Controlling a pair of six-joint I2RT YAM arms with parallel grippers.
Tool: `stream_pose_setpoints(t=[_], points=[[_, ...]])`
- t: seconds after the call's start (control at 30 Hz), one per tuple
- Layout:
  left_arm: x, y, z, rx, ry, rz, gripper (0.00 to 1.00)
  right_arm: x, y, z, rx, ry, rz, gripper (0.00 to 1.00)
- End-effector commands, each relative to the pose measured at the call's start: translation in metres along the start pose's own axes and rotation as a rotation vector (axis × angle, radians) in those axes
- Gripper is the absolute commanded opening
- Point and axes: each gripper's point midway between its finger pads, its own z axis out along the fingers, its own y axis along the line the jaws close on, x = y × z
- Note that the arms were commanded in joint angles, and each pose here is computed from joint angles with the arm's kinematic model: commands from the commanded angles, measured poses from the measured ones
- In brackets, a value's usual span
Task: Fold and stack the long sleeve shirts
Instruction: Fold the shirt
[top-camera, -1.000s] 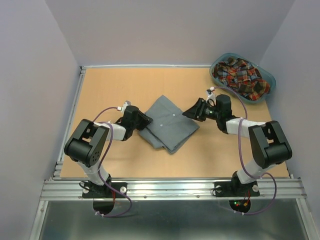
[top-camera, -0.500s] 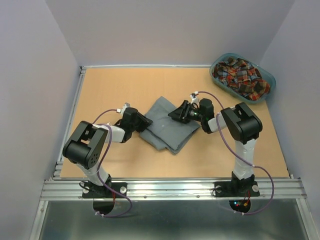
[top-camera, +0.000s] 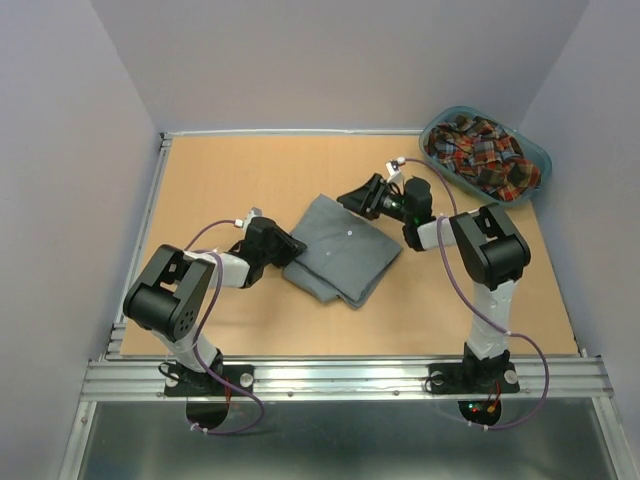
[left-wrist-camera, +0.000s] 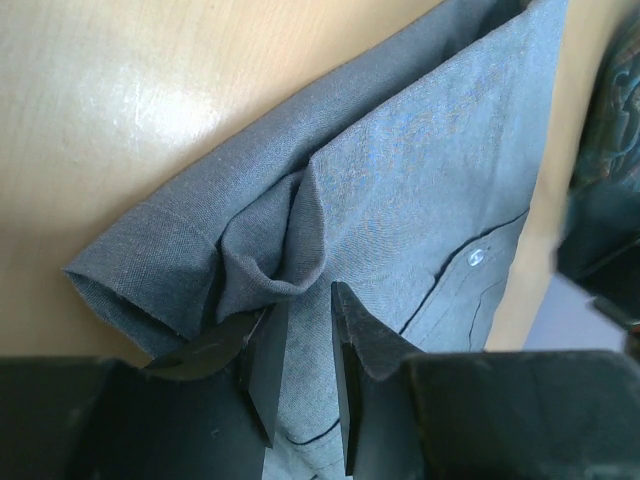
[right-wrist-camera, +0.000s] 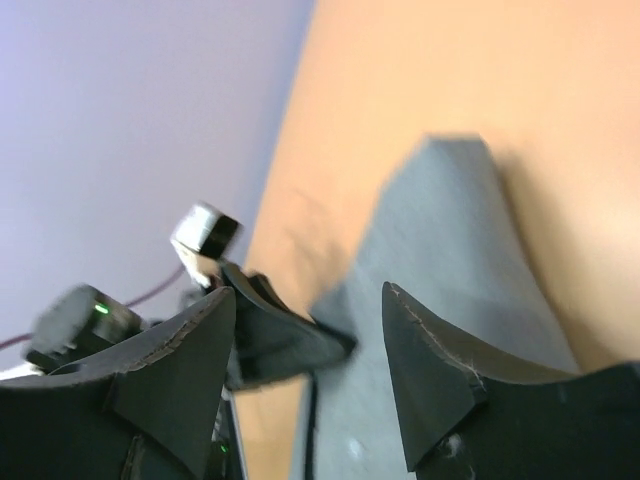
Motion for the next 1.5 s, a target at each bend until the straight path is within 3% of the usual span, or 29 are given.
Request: stream_pose_setpoints(t=[0.0,0.2,0.4,0.63,0.8,0.93,1.07,1.17,1.2,1.4,1.47], points=[[0.004,0.023,-0.005,-0.086,0.017,0.039,0.36,-0.025,0.052,0.035,-0.140,-0.008,-0.071,0.66],[0.006,0.024,-0.005,-0.091,0.026,0.052,0.36,-0.022,0.048,0.077,-0.164,0.038,-0.076,0.66],[0.010,0.034,-0.007,-0.111,0.038,0.044,0.36,-0.004,-0.028,0.104,-0.008,0.066,-0.008,0.66],[0.017,0.044,-0.011,-0.125,0.055,0.044,0.36,-0.008,-0.094,0.086,0.178,0.012,0.100,0.66],[0.017,0.046,-0.018,-0.121,0.049,0.052,0.36,-0.036,-0.087,0.072,0.211,-0.034,0.053,0.66],[0.007,0.026,-0.021,-0.081,0.023,0.086,0.39,-0.049,-0.056,0.062,0.196,-0.015,-0.039,0.67],[-0.004,0.003,-0.027,-0.035,-0.001,0.118,0.46,-0.058,0.001,0.037,0.162,-0.003,-0.121,0.67],[-0.015,-0.013,-0.037,-0.018,-0.034,0.150,0.53,-0.046,0.007,0.014,0.210,0.033,-0.171,0.67],[-0.020,-0.019,-0.043,-0.015,-0.056,0.153,0.55,-0.050,0.020,0.004,0.214,0.032,-0.253,0.67],[-0.038,-0.020,-0.058,-0.062,-0.139,0.163,0.60,-0.028,-0.017,-0.052,0.481,0.079,-0.346,0.66],[-0.040,-0.021,-0.057,-0.074,-0.141,0.169,0.52,-0.024,-0.026,-0.068,0.553,0.097,-0.375,0.65]])
